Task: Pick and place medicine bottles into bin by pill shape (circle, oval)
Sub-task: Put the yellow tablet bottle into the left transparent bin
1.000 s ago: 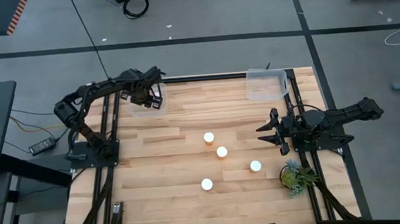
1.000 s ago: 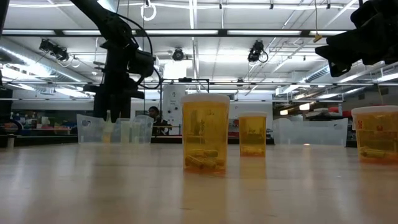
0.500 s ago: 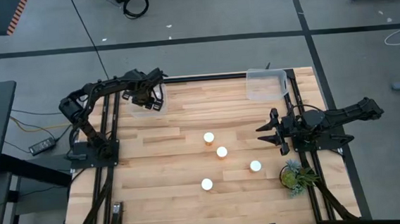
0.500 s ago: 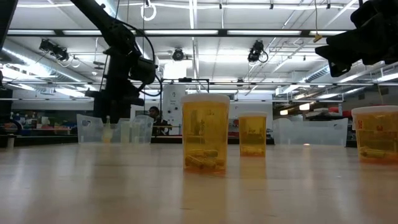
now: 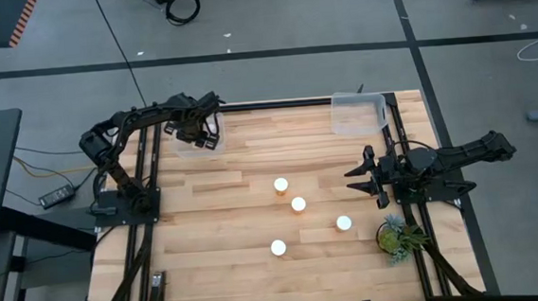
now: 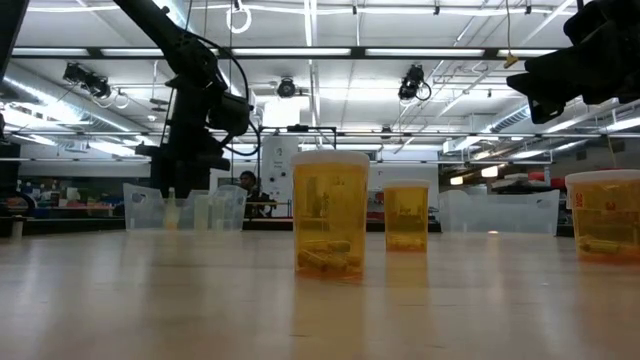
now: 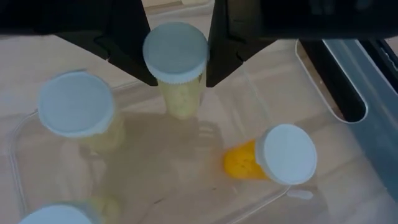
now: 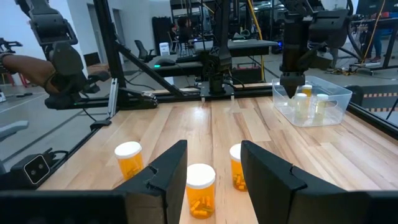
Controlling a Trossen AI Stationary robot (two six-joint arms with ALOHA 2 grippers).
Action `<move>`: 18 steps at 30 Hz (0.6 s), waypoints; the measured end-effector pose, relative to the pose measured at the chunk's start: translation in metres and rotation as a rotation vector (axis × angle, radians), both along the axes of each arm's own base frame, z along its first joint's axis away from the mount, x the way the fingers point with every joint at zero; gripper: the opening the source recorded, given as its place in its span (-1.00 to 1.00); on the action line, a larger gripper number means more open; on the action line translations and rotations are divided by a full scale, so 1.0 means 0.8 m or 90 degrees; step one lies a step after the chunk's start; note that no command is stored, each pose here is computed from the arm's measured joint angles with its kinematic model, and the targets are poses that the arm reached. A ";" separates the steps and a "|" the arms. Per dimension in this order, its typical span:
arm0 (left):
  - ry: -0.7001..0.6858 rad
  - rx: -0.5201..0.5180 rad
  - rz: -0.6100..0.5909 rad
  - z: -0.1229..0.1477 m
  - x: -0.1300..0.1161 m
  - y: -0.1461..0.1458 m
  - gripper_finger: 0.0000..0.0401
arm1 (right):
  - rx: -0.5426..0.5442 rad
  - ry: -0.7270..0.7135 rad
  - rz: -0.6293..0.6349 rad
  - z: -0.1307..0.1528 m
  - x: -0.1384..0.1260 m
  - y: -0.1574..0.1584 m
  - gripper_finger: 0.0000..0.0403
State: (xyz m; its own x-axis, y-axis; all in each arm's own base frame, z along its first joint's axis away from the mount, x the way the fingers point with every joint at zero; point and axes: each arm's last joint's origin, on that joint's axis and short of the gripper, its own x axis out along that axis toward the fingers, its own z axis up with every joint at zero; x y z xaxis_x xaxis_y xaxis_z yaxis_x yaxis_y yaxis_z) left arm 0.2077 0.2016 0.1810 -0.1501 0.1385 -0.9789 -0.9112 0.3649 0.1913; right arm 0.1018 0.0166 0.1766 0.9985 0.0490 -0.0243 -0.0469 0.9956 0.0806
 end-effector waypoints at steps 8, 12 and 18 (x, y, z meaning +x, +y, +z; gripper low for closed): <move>0.000 0.000 -0.001 0.000 0.000 0.000 -0.23 | 0.000 0.000 0.000 0.000 0.000 0.000 -0.22; 0.001 -0.001 -0.006 0.000 0.000 0.000 -0.18 | 0.000 0.000 0.000 0.000 0.000 0.000 -0.22; 0.004 -0.004 -0.032 0.000 0.000 0.000 -0.10 | 0.000 0.000 0.000 0.000 0.000 0.000 -0.22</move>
